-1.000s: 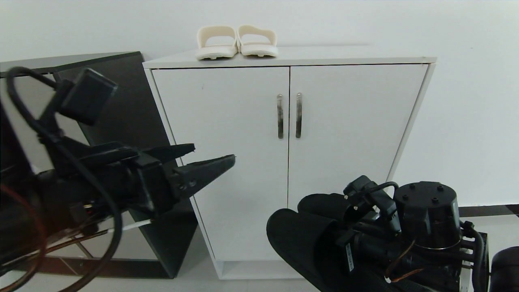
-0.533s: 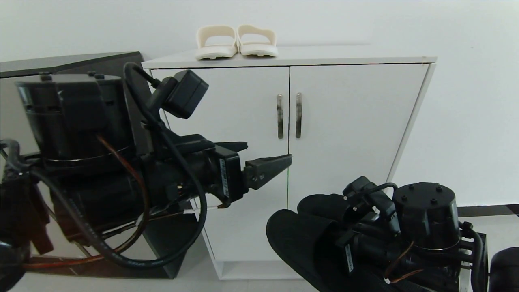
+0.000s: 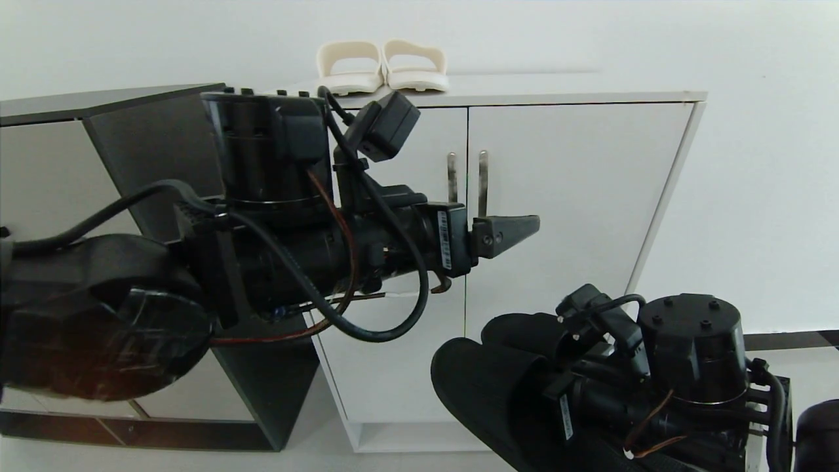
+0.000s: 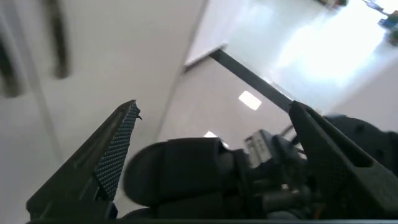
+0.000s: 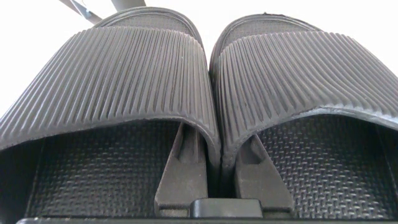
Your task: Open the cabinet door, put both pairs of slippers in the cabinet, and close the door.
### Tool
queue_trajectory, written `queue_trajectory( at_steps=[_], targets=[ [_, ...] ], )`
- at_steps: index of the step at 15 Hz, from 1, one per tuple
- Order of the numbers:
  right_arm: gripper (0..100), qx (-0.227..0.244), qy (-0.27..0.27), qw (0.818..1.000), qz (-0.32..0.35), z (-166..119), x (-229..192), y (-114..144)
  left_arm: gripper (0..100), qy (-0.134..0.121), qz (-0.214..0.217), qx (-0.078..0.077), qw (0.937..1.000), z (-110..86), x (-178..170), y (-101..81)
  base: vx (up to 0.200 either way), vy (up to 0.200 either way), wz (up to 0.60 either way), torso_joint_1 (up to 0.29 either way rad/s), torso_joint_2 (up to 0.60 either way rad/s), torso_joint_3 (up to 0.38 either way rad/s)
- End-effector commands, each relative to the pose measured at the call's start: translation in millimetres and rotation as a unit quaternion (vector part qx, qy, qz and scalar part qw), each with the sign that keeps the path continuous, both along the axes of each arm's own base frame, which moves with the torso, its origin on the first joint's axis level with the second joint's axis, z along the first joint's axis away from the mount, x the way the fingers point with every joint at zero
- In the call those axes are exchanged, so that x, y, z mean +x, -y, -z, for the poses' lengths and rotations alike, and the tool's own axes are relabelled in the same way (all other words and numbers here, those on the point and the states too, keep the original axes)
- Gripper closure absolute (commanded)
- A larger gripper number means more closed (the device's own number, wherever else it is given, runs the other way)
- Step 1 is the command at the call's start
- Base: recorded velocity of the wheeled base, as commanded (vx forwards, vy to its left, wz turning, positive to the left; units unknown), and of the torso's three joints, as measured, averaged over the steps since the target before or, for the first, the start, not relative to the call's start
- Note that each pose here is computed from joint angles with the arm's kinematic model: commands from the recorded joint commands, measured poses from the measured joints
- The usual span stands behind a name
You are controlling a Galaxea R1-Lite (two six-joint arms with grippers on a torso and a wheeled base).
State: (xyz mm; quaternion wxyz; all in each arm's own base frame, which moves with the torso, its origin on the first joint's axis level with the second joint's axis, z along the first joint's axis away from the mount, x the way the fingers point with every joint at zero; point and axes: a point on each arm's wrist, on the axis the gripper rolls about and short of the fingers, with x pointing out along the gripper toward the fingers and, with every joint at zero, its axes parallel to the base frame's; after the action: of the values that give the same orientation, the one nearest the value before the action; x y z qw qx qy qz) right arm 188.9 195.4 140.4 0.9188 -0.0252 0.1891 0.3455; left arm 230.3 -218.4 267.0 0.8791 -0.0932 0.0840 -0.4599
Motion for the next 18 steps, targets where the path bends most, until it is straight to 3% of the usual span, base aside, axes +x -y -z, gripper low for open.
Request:
queue_trajectory(
  at_steps=[1,3,5,7,9,15,18],
  targets=[
    [100,0.004,0.004,1.0,-0.002,-3,-2,0,0,-0.015,0.028,-0.001,0.9995,-3.6,12,12.3,0.0,0.0,0.0,0.0,0.0,0.0],
    [100,0.005,0.005,1.0,-0.003,-4,-2,0,0,-0.028,0.065,-0.019,0.9973,-15.0,18,13.7,0.0,0.0,0.0,0.0,0.0,0.0],
    [100,0.007,0.007,1.0,-0.004,-5,-3,0,0,-0.04,0.069,-0.031,0.9963,-16.5,29,16.7,0.0,0.0,0.0,0.0,0.0,0.0],
    [100,-0.001,0.011,1.0,-0.008,-4,-3,0,0,-0.039,0.058,-0.023,0.9973,-7.7,37,23.0,0.0,0.0,0.0,0.0,0.0,0.0],
    [100,-0.002,0.01,1.0,-0.008,-3,-3,-1,0,-0.031,0.053,-0.028,0.9977,-10.5,48,28.7,0.0,0.0,0.0,0.0,0.0,0.0],
    [100,-0.01,0.004,1.0,-0.009,2,-1,-3,0,-0.024,0.003,-0.032,0.9992,-9.4,80,13.2,0.0,0.0,0.0,0.0,0.0,0.0],
    [100,-0.01,0.004,1.0,-0.009,2,-1,-3,0,-0.027,-0.005,-0.031,0.9992,-3.2,95,15.2,0.0,0.0,0.0,0.0,0.0,0.0]
  ],
)
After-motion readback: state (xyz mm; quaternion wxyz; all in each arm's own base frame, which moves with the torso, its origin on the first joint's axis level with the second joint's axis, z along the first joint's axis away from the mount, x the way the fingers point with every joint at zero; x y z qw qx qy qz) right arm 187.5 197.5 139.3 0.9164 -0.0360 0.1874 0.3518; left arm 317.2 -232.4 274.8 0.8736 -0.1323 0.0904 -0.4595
